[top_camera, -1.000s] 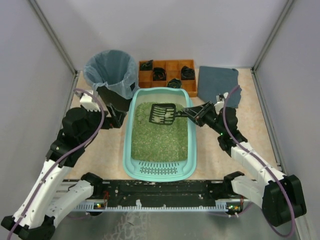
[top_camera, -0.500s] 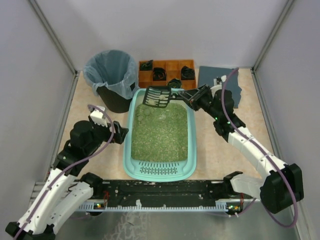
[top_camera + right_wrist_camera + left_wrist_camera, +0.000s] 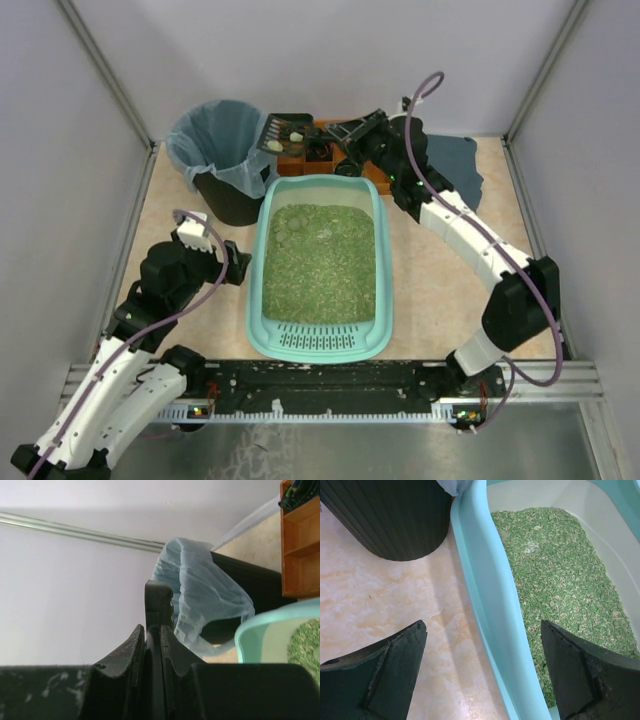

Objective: Clean the litter box

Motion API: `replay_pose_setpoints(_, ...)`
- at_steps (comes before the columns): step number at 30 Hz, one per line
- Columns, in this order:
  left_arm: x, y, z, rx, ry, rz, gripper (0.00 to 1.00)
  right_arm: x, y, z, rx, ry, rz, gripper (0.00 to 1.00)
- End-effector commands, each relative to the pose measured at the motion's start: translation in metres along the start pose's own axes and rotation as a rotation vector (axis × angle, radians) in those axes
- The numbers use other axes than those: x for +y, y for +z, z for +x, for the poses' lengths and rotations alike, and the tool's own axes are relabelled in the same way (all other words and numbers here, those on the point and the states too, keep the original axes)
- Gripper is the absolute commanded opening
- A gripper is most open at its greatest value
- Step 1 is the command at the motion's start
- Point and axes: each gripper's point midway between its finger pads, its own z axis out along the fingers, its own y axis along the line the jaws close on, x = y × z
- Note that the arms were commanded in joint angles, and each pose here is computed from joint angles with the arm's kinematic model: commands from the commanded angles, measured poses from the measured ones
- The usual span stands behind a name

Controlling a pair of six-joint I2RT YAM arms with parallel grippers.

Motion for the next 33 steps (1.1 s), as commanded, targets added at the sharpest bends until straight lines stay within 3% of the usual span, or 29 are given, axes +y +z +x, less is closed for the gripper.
replay_pose_setpoints(1, 0.007, -0.002, -0.003, -0.020, -0.007, -0.041, 1.00, 0.040, 0.024, -0.015, -0.064, -0.048, -0.086, 0.00)
replay_pose_setpoints(14, 0.026, 0.000, 0.002, 0.005, -0.038, -0.158, 1.00, 0.054, 0.113, 0.022, 0.023, -0.212, -0.142, 0.00)
replay_pose_setpoints(23, 0.022, 0.004, 0.008, 0.037, -0.026, -0.139, 1.00, 0.058, 0.141, 0.041, 0.067, -0.436, -0.186, 0.00)
replay_pose_setpoints(28, 0.014, 0.006, 0.010, 0.051, -0.010, -0.086, 1.00, 0.065, 0.143, 0.050, 0.068, -0.605, -0.237, 0.00)
replay_pose_setpoints(33, 0.012, 0.007, 0.010, 0.052, -0.007, -0.079, 1.00, 0.084, 0.137, 0.070, 0.056, -0.887, -0.321, 0.00)
